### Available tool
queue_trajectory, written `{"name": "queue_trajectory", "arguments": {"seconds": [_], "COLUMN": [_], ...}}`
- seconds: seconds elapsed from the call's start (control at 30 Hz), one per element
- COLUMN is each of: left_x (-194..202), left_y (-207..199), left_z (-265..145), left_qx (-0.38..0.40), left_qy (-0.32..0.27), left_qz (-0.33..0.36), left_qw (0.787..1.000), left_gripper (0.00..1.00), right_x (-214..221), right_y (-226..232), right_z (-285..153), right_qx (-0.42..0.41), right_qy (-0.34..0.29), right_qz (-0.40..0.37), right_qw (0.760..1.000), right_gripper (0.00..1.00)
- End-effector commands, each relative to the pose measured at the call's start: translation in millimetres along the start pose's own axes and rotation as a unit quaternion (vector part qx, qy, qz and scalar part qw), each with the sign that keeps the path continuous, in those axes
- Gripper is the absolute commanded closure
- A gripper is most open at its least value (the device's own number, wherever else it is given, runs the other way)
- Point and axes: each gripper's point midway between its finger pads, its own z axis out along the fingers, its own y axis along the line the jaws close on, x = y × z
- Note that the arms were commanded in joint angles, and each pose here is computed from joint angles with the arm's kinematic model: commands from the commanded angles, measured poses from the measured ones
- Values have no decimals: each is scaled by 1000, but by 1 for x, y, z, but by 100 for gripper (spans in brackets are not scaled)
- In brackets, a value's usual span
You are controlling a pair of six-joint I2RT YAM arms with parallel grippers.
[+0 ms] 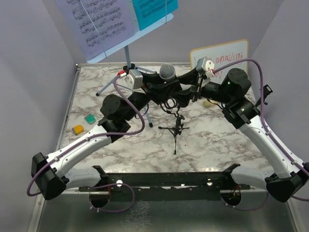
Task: Pack up the instrument practice props
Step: Place the microphone at the center of the board.
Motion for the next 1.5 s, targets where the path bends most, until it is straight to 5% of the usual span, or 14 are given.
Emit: {"name": "queue_trajectory", "arguments": {"seconds": [0.0,0.13,0.27,0.43,0.57,0.9,1.17,1.47], "left_x": [-44,-40,-37,-27,-21,-9,-21,-33], "left_y": [-26,-24,-10,17,43,82,85,90], "left_z": [4,4,-7,-42,-78,-162,-186,-204], "left_qx": [53,54,17,-55,-125,-228,-245,-277], "left_qy": [-65,-62,-62,-26,20,77,47,2], "left_qz": [-6,11,37,101,152,232,252,244], "left_qw": [996,997,997,993,980,943,935,929], "left_gripper": [100,97,72,38,25,18,17,16], "right_x": [12,17,22,41,64,141,241,320], "right_y": [-12,-18,-25,-37,-56,-118,-124,-112], "right_z": [3,3,-2,-14,-31,-122,-204,-245], "right_qx": [27,37,59,89,133,256,234,147], "right_qy": [35,49,65,117,192,387,554,653], "right_qz": [8,3,-18,-54,-75,-159,-166,-181], "right_qw": [999,998,996,988,969,872,782,721], "right_gripper": [41,74,99,99,100,100,100,100]}}
